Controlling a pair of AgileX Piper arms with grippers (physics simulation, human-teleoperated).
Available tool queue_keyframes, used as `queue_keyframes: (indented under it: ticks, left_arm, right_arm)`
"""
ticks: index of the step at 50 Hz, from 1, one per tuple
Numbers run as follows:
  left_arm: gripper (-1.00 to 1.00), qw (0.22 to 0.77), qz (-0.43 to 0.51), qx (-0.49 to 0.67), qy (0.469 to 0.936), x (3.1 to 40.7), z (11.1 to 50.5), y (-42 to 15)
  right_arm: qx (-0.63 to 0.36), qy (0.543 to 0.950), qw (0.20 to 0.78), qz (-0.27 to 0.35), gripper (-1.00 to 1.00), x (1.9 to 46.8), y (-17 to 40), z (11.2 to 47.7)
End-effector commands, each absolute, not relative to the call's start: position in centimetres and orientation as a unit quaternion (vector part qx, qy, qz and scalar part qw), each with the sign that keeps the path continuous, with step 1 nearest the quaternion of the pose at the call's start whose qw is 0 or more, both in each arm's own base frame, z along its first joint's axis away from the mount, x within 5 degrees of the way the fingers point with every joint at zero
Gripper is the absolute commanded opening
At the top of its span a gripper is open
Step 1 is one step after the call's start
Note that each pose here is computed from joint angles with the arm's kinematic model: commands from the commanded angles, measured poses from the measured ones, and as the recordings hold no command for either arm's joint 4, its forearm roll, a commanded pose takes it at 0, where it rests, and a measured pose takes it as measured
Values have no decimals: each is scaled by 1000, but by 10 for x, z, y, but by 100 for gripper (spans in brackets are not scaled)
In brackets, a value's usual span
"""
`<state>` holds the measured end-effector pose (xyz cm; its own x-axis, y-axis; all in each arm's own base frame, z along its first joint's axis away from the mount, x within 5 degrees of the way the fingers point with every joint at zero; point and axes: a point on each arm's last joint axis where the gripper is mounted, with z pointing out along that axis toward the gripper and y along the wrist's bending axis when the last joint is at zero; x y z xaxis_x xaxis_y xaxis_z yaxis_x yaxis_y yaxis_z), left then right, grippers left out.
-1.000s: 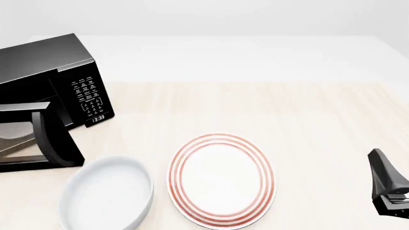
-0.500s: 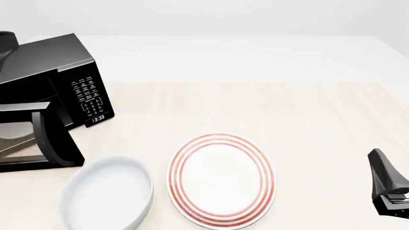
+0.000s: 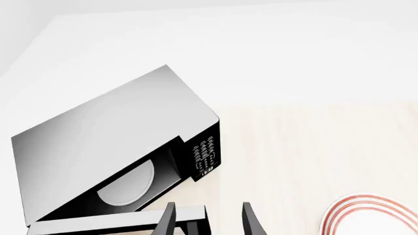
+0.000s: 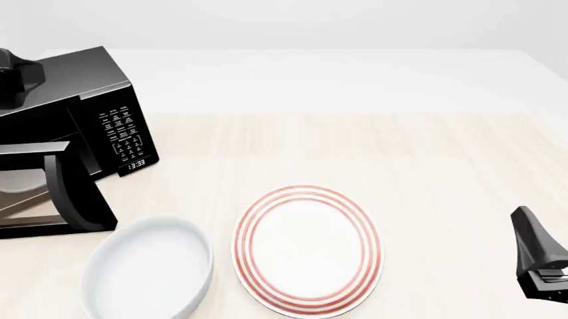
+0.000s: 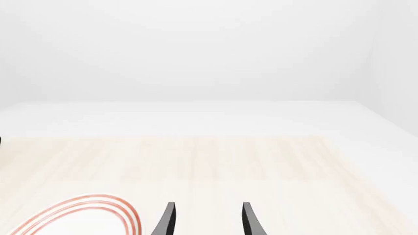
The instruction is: Open the microwave.
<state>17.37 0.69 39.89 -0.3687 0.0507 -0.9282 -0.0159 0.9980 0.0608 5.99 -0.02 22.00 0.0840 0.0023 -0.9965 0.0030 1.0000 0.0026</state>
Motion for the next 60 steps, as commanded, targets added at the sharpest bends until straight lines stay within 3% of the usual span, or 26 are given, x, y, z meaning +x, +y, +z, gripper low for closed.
queue_keyframes:
  ticks: [1,20,43,60]
  left_arm:
    - [100,541,24,0,841,190,386,8]
    - [100,517,26,-33,855,208,346,18]
    - [100,514,37,-32,856,248,349,27]
    - [100,487,36,-51,871,271,323,36]
  right_arm:
    - [2,677,736,0,100,60,0,220]
    - [2,677,736,0,100,60,0,220]
    - [2,677,736,0,100,60,0,220]
    - [2,677,736,0,100,60,0,220]
